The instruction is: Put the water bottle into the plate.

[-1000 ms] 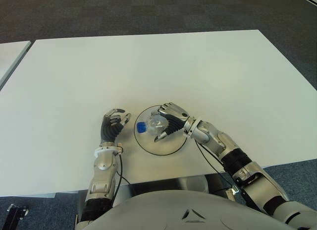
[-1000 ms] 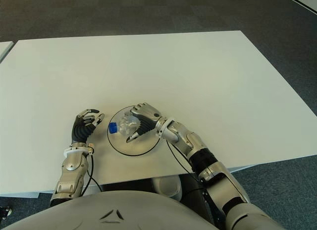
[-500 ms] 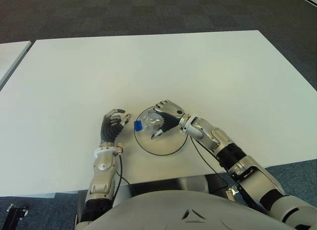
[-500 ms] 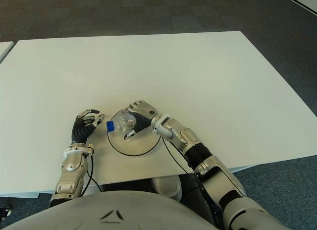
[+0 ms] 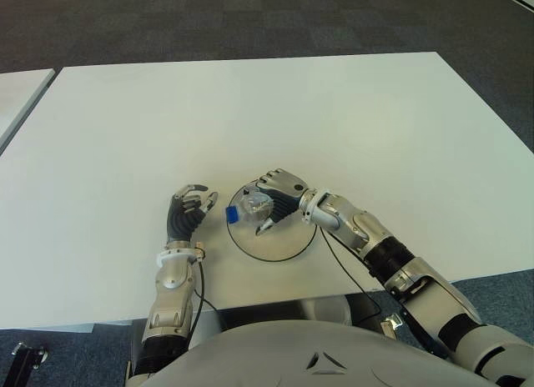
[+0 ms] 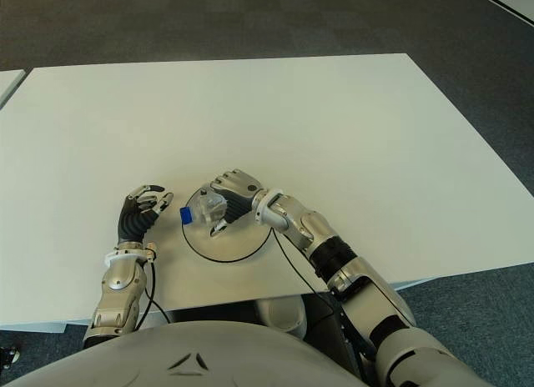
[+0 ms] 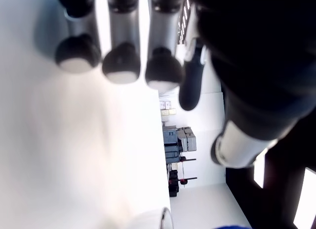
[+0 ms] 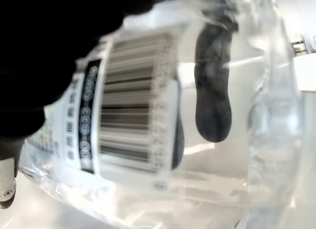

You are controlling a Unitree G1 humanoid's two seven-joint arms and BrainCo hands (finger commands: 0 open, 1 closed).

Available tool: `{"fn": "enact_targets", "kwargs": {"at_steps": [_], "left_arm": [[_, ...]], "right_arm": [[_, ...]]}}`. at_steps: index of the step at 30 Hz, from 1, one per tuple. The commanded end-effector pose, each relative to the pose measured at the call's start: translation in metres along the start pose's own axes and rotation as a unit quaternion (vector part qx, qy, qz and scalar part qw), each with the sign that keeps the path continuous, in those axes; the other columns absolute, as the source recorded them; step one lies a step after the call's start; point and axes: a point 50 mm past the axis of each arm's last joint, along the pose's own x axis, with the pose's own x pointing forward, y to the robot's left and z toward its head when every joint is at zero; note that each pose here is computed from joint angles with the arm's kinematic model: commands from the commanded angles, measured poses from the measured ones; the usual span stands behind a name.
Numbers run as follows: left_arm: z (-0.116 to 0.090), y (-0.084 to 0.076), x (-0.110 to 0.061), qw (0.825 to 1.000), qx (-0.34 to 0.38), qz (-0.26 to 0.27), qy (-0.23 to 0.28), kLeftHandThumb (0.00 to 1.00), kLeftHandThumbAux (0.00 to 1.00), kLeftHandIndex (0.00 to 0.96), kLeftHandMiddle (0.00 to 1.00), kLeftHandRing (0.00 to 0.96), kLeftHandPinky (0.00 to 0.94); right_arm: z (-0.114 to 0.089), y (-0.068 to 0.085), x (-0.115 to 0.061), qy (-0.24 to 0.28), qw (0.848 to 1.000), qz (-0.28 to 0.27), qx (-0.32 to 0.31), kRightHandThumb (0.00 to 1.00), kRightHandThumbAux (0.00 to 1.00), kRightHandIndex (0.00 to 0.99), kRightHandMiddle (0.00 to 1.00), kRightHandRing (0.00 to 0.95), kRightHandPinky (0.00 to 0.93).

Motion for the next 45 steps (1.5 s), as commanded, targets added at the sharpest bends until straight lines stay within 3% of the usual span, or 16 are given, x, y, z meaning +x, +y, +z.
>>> {"fn": "enact_targets", "kwargs": {"at_steps": [1, 8, 11, 15, 21, 33, 45], "left_arm": [[-0.007, 0.000, -0.002, 1.000, 0.008, -0.002, 0.016, 0.702, 0.723, 0.437, 0.875, 0.880, 0.869], [-0.007, 0.000, -0.001, 1.000, 0.013, -0.003, 0.008, 0.702, 0.723, 0.437, 0.879, 0.886, 0.878], [-0.008, -0.001, -0.001, 1.000, 0.010, -0.004, 0.013, 0.702, 0.723, 0.437, 0.878, 0.884, 0.872], [-0.008, 0.000, -0.001, 1.000, 0.004, -0.003, 0.020, 0.702, 0.724, 0.437, 0.874, 0.879, 0.869], [-0.007, -0.002, -0.001, 1.000, 0.003, 0.001, 0.016, 0.702, 0.724, 0.437, 0.875, 0.884, 0.877], [-0.007, -0.003, 0.000, 1.000, 0.010, -0.003, 0.015, 0.703, 0.724, 0.437, 0.878, 0.887, 0.880], [-0.007, -0.003, 0.000, 1.000, 0.011, -0.009, 0.007, 0.702, 0.723, 0.437, 0.881, 0.887, 0.878]], "right_arm": [[-0.006, 0.027, -0.010, 0.032, 0.997, 0.072, 0.002, 0.213, 0.726, 0.049, 0.026, 0.024, 0.038], [-0.004, 0.027, -0.014, 0.028, 0.997, 0.074, -0.013, 0.201, 0.604, 0.004, 0.002, 0.001, 0.003], [-0.004, 0.027, -0.015, 0.023, 0.998, 0.063, -0.011, 0.205, 0.501, 0.000, 0.000, 0.000, 0.000], [-0.003, 0.026, -0.018, 0.013, 0.999, 0.039, -0.003, 0.286, 0.333, 0.000, 0.000, 0.000, 0.000], [-0.002, 0.026, -0.020, 0.007, 1.000, 0.004, 0.009, 0.372, 0.220, 0.000, 0.000, 0.000, 0.000], [-0.002, 0.026, -0.022, 0.008, 1.000, -0.028, 0.010, 0.470, 0.147, 0.000, 0.000, 0.000, 0.000], [-0.001, 0.022, -0.025, 0.014, 0.998, -0.068, 0.007, 0.465, 0.136, 0.000, 0.000, 0.000, 0.000]]}}
